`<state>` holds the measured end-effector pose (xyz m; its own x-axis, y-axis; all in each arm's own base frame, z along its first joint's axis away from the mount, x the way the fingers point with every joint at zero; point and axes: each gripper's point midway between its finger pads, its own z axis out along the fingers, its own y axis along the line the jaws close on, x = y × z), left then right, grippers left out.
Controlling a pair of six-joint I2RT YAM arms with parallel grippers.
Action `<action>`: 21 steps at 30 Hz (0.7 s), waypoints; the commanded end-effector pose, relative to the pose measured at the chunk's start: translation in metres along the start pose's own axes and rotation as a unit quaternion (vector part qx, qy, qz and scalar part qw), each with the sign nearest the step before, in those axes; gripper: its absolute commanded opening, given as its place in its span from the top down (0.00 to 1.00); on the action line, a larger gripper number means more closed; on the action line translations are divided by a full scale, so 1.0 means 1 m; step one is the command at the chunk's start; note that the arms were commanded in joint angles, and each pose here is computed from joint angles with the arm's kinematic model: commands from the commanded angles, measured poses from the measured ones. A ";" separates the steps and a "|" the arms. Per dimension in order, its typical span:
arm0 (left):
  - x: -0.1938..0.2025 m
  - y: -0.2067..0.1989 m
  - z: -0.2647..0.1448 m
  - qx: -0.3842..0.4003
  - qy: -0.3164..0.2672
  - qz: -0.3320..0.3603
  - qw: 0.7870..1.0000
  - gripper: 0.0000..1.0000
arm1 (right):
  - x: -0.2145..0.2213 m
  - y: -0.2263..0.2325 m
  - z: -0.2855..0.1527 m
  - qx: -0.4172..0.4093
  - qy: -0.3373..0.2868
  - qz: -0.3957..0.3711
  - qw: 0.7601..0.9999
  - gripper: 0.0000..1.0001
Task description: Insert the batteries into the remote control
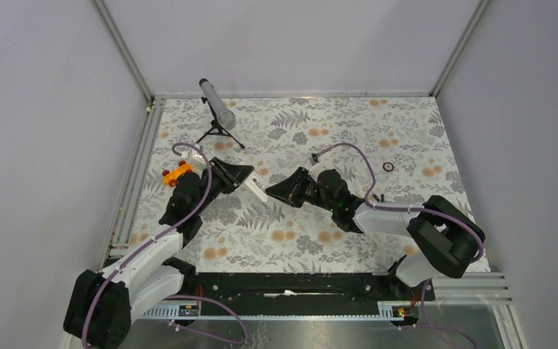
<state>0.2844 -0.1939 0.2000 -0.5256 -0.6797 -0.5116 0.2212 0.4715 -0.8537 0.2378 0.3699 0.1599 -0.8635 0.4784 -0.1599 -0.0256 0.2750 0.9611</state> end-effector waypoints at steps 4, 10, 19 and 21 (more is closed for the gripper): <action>0.011 -0.081 -0.017 0.141 0.072 -0.038 0.987 1.00 | -0.005 0.053 -0.007 -0.132 0.004 -0.040 0.990 0.76; 0.013 -0.072 -0.015 0.133 0.067 -0.030 0.988 1.00 | 0.000 0.070 -0.010 -0.186 0.019 -0.036 0.982 0.75; 0.017 -0.053 -0.011 0.098 0.066 -0.018 0.993 1.00 | -0.003 0.082 -0.016 -0.217 0.012 -0.062 0.974 0.75; 0.021 -0.046 -0.008 0.077 0.078 -0.018 0.994 1.00 | -0.003 0.089 -0.020 -0.224 0.012 -0.074 0.972 0.74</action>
<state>0.2863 -0.1931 0.2181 -0.5085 -0.6966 -0.5061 0.2558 0.4391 -0.8613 0.2357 0.3717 0.1875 -0.8779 0.4360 -0.1979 -0.1727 0.0972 0.9802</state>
